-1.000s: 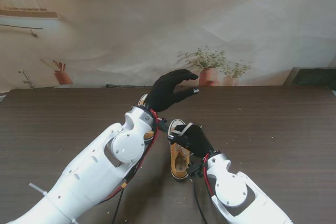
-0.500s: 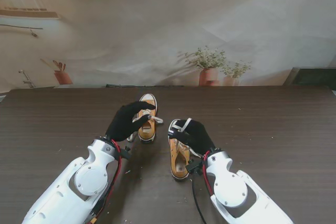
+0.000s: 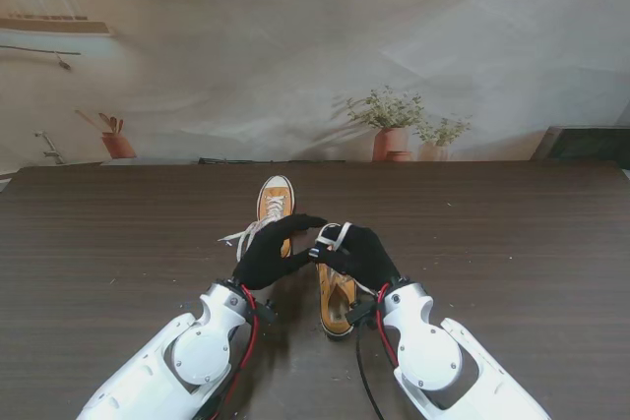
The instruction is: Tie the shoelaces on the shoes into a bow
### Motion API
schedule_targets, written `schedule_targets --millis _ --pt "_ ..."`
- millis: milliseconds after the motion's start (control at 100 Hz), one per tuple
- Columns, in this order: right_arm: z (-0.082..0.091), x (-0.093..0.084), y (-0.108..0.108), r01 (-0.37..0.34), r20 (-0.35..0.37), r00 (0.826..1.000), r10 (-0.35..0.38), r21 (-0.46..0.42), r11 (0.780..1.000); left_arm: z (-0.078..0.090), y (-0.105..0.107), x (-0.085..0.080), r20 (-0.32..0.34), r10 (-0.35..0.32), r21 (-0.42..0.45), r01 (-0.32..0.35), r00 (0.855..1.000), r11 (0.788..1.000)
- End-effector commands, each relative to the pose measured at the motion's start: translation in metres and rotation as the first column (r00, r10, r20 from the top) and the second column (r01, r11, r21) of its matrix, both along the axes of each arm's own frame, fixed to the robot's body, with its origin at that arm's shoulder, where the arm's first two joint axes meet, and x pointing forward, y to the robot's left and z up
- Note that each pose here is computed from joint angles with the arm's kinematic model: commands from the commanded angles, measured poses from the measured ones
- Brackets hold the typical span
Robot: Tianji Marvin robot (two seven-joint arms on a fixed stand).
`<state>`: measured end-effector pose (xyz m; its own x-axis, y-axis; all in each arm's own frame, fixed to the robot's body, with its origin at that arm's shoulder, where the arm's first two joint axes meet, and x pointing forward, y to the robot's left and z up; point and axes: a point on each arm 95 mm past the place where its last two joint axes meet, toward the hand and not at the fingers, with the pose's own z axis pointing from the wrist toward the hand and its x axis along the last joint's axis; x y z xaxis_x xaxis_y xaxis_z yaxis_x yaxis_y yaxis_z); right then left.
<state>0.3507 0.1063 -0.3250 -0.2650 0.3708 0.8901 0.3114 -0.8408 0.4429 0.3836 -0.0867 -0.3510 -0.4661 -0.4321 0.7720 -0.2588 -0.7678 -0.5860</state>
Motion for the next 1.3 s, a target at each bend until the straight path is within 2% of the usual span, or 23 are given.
schedule_targets --millis 0,310,460,650,830,920,1020,1140,1290 --pt "0.000 -0.001 0.001 -0.021 -0.001 1.000 0.021 -0.015 1.000 0.004 -0.013 0.002 -0.005 -0.030 -0.011 0.030 1.000 0.999" --pt "-0.001 -0.003 0.003 -0.037 -0.012 0.999 0.037 -0.020 0.999 0.003 -0.028 0.005 -0.025 -0.048 -0.021 0.048 0.999 0.999" --pt "-0.002 -0.003 0.003 -0.036 -0.019 0.999 0.035 -0.029 0.999 0.008 -0.026 0.006 -0.009 0.006 -0.037 -0.006 1.000 0.999" --pt "-0.006 -0.002 0.003 -0.032 -0.029 0.999 0.031 -0.062 0.998 0.018 -0.014 0.004 0.024 0.077 -0.058 -0.075 0.997 0.995" --pt "-0.008 0.000 0.004 -0.030 -0.015 0.999 0.029 -0.095 0.995 0.024 -0.002 -0.003 0.036 0.097 -0.068 -0.094 0.995 0.993" --pt "-0.008 0.002 0.006 -0.022 0.012 1.000 0.024 -0.109 0.994 0.025 0.004 -0.009 0.039 0.100 -0.051 -0.098 0.994 0.994" --pt "-0.006 0.004 0.006 0.005 0.073 0.997 0.004 -0.127 0.992 0.025 0.011 -0.017 0.040 0.117 -0.044 -0.115 0.992 0.992" --pt "-0.004 0.007 0.006 0.044 0.165 0.986 -0.017 -0.161 0.986 0.025 0.018 -0.031 0.024 0.147 -0.057 -0.145 0.989 0.988" --pt "-0.002 0.011 0.007 0.068 0.228 0.973 -0.023 -0.191 0.979 0.022 0.024 -0.048 0.026 0.154 -0.072 -0.152 0.988 0.986"
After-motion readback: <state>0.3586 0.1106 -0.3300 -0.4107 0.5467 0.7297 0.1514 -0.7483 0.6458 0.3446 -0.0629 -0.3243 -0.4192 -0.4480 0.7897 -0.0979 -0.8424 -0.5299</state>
